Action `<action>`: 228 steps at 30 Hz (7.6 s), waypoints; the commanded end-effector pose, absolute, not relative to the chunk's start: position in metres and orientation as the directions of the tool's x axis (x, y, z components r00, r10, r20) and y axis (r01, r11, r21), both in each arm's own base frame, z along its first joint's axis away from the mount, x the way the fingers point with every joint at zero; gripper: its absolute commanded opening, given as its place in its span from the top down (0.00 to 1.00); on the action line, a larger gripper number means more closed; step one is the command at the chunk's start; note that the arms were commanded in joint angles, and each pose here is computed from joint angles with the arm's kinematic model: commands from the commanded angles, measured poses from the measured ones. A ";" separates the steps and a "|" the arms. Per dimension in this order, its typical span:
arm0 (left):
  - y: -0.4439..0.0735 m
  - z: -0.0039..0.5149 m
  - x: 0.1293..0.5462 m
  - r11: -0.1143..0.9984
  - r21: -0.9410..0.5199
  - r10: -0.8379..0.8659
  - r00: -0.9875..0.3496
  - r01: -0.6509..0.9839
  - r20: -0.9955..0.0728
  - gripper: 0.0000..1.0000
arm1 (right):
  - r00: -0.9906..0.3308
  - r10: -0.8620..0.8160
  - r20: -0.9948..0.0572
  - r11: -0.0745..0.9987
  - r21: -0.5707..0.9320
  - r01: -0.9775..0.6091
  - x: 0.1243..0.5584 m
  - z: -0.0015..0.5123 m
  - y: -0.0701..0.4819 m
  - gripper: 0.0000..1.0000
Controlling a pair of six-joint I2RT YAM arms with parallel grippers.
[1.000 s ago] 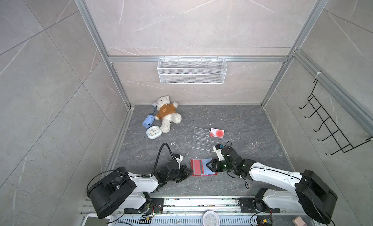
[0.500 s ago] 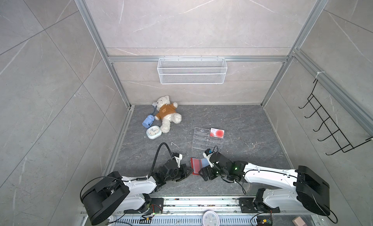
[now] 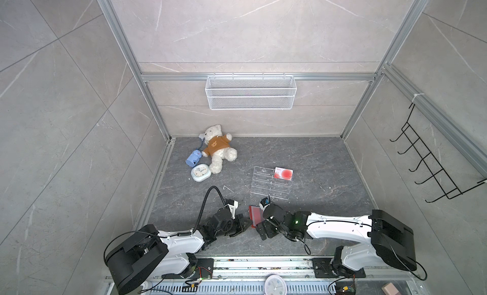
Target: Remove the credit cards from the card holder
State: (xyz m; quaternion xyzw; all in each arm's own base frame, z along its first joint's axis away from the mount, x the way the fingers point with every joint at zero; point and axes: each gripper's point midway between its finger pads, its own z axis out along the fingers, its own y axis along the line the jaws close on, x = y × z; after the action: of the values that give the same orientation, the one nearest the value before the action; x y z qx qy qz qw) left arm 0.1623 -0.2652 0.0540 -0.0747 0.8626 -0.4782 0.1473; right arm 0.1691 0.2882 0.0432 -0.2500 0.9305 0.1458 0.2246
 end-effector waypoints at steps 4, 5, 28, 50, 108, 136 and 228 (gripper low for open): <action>-0.265 0.060 0.166 0.529 -0.847 -0.270 -0.937 0.049 -0.223 1.00 | -0.767 -0.417 -0.488 0.837 0.123 -0.533 0.172 0.041 0.290 0.00; -0.265 0.060 0.166 0.528 -0.848 -0.272 -0.936 0.048 -0.222 1.00 | -0.768 -0.417 -0.485 0.839 0.120 -0.531 0.173 0.040 0.290 0.00; -0.265 0.054 0.159 0.557 -0.827 -0.245 -0.939 0.069 -0.243 1.00 | -0.791 -0.372 -0.485 0.878 0.093 -0.469 0.186 0.033 0.285 0.00; -0.272 0.049 0.156 0.590 -0.801 -0.205 -0.942 0.096 -0.265 1.00 | -0.819 -0.321 -0.476 0.865 0.205 -0.458 0.183 0.043 0.288 0.00; -0.278 0.057 0.158 0.562 -0.821 -0.218 -0.940 0.100 -0.264 1.00 | -0.763 -0.447 -0.468 0.839 0.078 -0.539 0.172 0.031 0.280 0.00; -0.277 0.057 0.157 0.565 -0.819 -0.219 -0.938 0.102 -0.269 1.00 | -0.770 -0.455 -0.446 0.841 0.068 -0.536 0.170 0.022 0.283 0.00; -0.263 0.037 0.150 0.700 -0.705 -0.148 -0.942 0.114 -0.300 1.00 | -0.779 -0.209 -0.591 0.966 0.001 -0.259 0.191 0.065 0.205 0.00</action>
State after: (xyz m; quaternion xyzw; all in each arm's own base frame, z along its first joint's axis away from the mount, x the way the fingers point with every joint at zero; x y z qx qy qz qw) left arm 0.1448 -0.2638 0.0308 -0.0247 0.9025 -0.4026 0.1511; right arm 0.1935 0.2145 0.0652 -0.1274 0.9413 0.0503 0.3086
